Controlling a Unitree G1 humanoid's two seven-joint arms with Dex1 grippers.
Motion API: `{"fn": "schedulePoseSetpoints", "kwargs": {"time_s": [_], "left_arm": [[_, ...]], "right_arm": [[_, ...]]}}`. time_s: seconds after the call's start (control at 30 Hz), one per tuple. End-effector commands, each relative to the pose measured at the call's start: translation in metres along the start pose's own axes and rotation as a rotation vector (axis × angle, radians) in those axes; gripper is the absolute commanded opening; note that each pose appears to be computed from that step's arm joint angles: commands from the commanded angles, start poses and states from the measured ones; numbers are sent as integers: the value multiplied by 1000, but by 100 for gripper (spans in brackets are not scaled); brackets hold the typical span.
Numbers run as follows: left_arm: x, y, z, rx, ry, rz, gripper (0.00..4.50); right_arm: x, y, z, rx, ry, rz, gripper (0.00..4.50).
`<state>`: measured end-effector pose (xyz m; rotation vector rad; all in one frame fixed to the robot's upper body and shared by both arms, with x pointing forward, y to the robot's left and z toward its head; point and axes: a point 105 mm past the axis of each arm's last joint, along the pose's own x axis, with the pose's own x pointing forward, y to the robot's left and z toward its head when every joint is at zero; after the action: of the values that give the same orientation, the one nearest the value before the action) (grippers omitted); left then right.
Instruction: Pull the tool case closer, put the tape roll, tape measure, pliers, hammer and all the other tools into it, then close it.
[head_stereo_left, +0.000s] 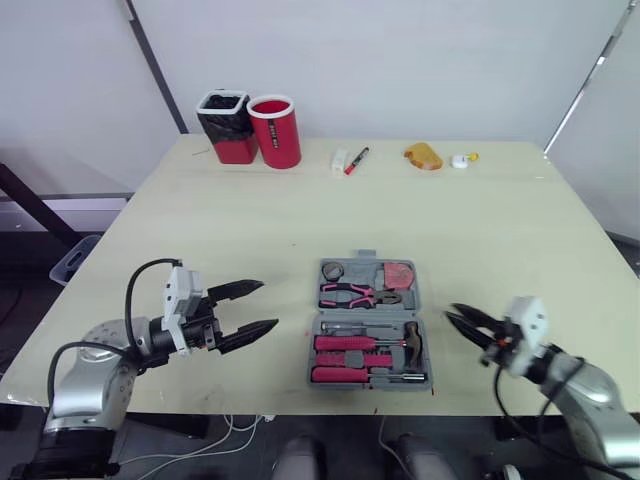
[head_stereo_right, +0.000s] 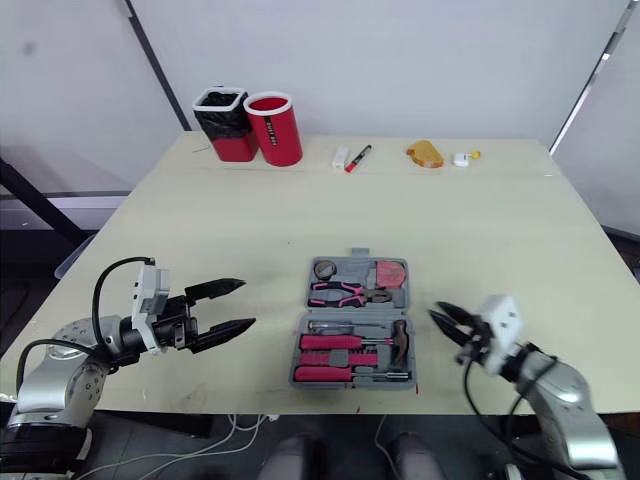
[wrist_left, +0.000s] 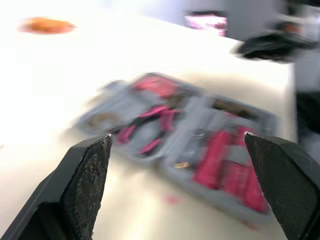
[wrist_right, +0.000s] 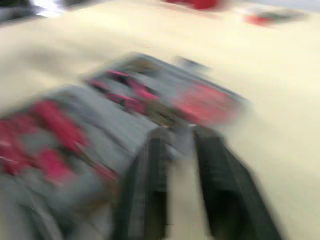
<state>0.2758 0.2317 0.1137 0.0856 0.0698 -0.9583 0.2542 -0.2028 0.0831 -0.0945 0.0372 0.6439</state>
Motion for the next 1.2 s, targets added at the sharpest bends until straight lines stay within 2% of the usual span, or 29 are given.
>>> {"fn": "schedulePoseSetpoints", "kwargs": {"time_s": [0.03, 0.17, 0.33, 0.43, 0.5, 0.77, 0.8, 0.83, 0.9, 0.93, 0.97, 1.0, 1.03, 1.07, 1.1, 1.13, 1.17, 1.2], "left_arm": [[-10, 19, 0, 27, -30, 129, 450], [-31, 32, -17, -13, 1, 253, 450], [-62, 41, -36, -29, 59, 386, 450], [-67, 39, -43, -39, 84, 390, 450], [-64, 34, -48, -40, 108, 356, 450], [-18, 28, -45, 16, 139, 157, 450], [-13, 29, -44, 23, 140, 140, 450], [-8, 29, -44, 29, 143, 123, 450], [4, 28, -44, 38, 155, 75, 450], [11, 27, -44, 45, 163, 43, 424], [17, 26, -44, 52, 170, 19, 398], [22, 25, -44, 56, 176, -1, 374], [25, 24, -44, 59, 182, -20, 317], [29, 24, -44, 64, 187, -36, 283], [32, 23, -44, 67, 194, -54, 234], [34, 23, -44, 70, 200, -69, 173], [38, 22, -45, 77, 215, -93, 149], [42, 21, -46, 79, 228, -119, 87]], "right_arm": [[-28, -18, 8, -35, -34, -105, 263], [-68, -29, -6, -8, 2, -221, 441], [-106, -35, -20, 27, 46, -342, 447], [-113, -39, -23, 30, 68, -372, 447], [-109, -41, -25, 23, 88, -355, 447], [-43, -38, -12, 50, 108, -123, 447], [-35, -37, -10, 45, 108, -102, 408], [-28, -37, -8, 35, 111, -80, 395], [-11, -34, -5, 19, 124, -30, 315], [-2, -31, -5, 1, 138, 10, 258], [6, -28, -6, -11, 152, 43, 232], [13, -26, -8, -19, 168, 72, 174], [18, -24, -9, -27, 181, 94, 117], [23, -24, -11, -38, 192, 109, 82], [28, -21, -13, -50, 206, 135, 32], [33, -20, -14, -59, 216, 153, 0], [39, -18, -16, -77, 232, 178, 0], [46, -15, -19, -93, 249, 206, 0]]}}
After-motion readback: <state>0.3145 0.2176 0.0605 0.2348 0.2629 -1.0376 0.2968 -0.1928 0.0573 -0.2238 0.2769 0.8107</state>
